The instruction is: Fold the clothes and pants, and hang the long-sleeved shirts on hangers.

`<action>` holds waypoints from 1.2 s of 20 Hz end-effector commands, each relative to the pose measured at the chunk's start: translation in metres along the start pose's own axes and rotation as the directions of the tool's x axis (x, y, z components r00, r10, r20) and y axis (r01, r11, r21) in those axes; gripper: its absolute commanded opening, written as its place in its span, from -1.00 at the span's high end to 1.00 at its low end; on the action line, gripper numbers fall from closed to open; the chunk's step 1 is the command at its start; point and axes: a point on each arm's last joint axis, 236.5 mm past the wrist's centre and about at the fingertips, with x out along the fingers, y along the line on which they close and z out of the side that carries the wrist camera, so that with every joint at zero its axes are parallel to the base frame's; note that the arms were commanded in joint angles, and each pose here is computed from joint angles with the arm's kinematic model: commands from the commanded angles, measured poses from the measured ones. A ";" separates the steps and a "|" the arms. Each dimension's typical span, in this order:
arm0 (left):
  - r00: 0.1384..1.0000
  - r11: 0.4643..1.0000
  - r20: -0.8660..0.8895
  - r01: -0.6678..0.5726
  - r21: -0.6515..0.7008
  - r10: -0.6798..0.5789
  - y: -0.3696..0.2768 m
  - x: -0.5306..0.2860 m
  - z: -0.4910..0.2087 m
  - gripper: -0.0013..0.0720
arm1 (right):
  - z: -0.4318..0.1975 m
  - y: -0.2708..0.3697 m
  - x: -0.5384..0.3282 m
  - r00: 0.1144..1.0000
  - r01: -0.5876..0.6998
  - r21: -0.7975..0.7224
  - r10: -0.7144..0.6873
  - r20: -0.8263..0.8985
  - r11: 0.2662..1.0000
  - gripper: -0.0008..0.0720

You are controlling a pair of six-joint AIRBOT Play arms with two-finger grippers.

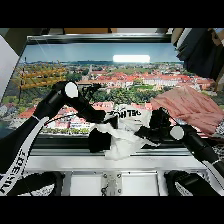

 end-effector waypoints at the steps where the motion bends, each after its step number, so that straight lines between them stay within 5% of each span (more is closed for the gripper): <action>1: 1.000 1.000 -0.001 0.000 -0.002 0.000 0.000 0.000 0.000 0.92 | 0.005 0.003 0.004 0.999 -0.025 -0.011 0.025 0.027 1.000 0.13; 2: 1.000 1.000 -0.002 -0.001 -0.002 0.001 0.000 0.000 0.000 0.92 | 0.002 0.004 0.002 1.000 -0.021 -0.061 0.022 0.010 0.998 0.85; 3: 1.000 1.000 -0.002 -0.001 0.001 0.001 0.000 0.000 0.000 0.92 | -0.003 0.005 -0.004 1.000 -0.013 -0.140 0.010 -0.020 0.990 0.93; 8: 0.999 0.999 0.042 0.007 0.036 -0.009 -0.003 -0.060 0.012 0.92 | 0.052 0.001 -0.125 0.958 0.283 -0.426 -0.274 0.083 0.860 0.93; 15: 0.976 0.984 0.213 -0.002 0.179 -0.037 -0.054 -0.126 0.035 0.92 | 0.109 0.063 -0.239 0.925 0.359 -0.445 -0.250 0.287 0.820 0.93; 24: 0.998 0.997 -0.063 0.005 0.079 0.000 -0.022 -0.026 -0.043 0.92 | 0.050 0.021 -0.209 0.907 0.390 -0.384 -0.422 0.002 0.837 0.93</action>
